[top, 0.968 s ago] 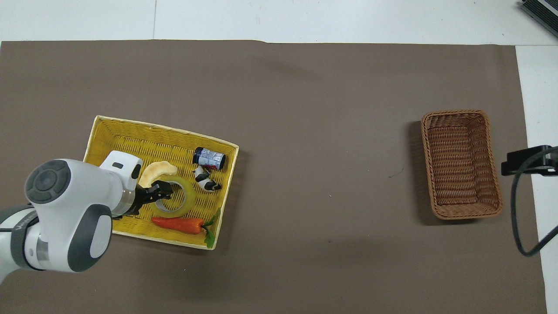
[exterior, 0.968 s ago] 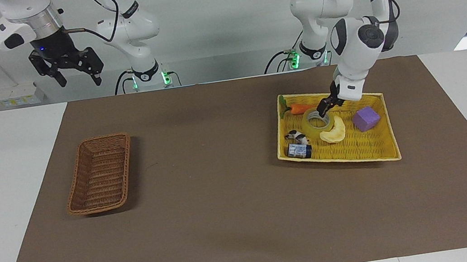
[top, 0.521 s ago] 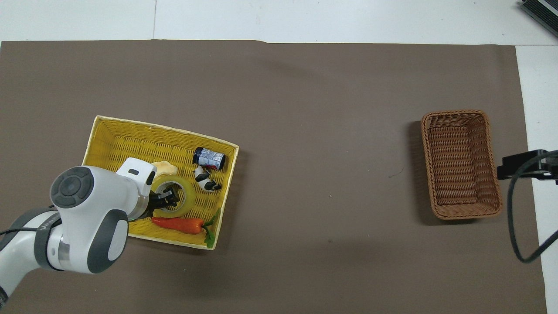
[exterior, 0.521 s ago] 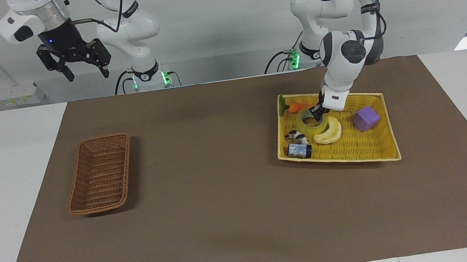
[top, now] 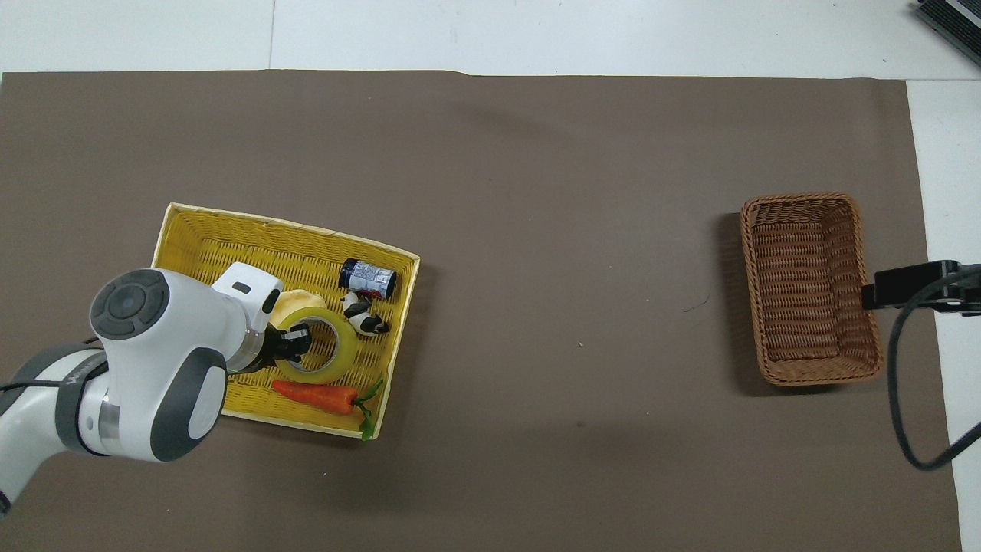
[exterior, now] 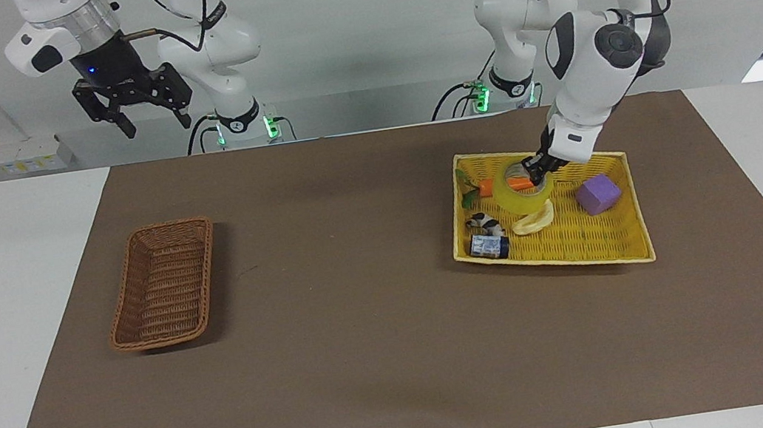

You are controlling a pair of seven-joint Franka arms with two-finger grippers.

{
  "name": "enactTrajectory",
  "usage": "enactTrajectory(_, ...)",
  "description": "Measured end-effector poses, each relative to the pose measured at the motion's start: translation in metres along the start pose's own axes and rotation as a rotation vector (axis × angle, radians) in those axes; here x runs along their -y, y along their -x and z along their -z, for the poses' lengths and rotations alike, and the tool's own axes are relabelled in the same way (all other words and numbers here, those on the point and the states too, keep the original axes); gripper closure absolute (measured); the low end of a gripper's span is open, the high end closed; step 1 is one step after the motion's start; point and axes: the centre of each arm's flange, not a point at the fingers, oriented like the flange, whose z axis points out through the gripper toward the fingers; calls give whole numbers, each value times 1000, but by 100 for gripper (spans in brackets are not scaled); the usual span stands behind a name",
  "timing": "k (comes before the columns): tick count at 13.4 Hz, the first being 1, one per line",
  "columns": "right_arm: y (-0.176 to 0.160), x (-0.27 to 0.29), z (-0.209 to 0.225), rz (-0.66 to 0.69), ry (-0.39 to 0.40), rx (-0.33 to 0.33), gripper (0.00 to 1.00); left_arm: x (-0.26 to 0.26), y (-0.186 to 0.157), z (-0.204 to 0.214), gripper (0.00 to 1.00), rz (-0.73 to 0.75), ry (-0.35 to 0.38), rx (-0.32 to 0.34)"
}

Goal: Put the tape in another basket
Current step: 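Grasp the tape roll rim with the left gripper and lift it, then carry the tape toward the right gripper while the right gripper approaches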

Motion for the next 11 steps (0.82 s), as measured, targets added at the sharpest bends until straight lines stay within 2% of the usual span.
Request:
enactTrajectory(2, -5, 12, -11, 20, -16, -14, 0, -17, 10, 20, 78, -21, 7, 30)
enactTrajectory(4, -18, 38, -36, 61, -37, -52, 0, -48, 29, 24, 78, 3, 73, 68)
enactTrajectory(6, -29, 72, -63, 96, -106, -56, 0, -80, 47, 24, 78, -4, 134, 77)
enactTrajectory(9, -38, 127, -105, 132, -217, 2, 0, -125, 64, 33, 78, 3, 332, 62)
enactTrajectory(11, -41, 154, -126, 109, -312, 41, 0, -152, 78, 36, 78, -4, 423, 40)
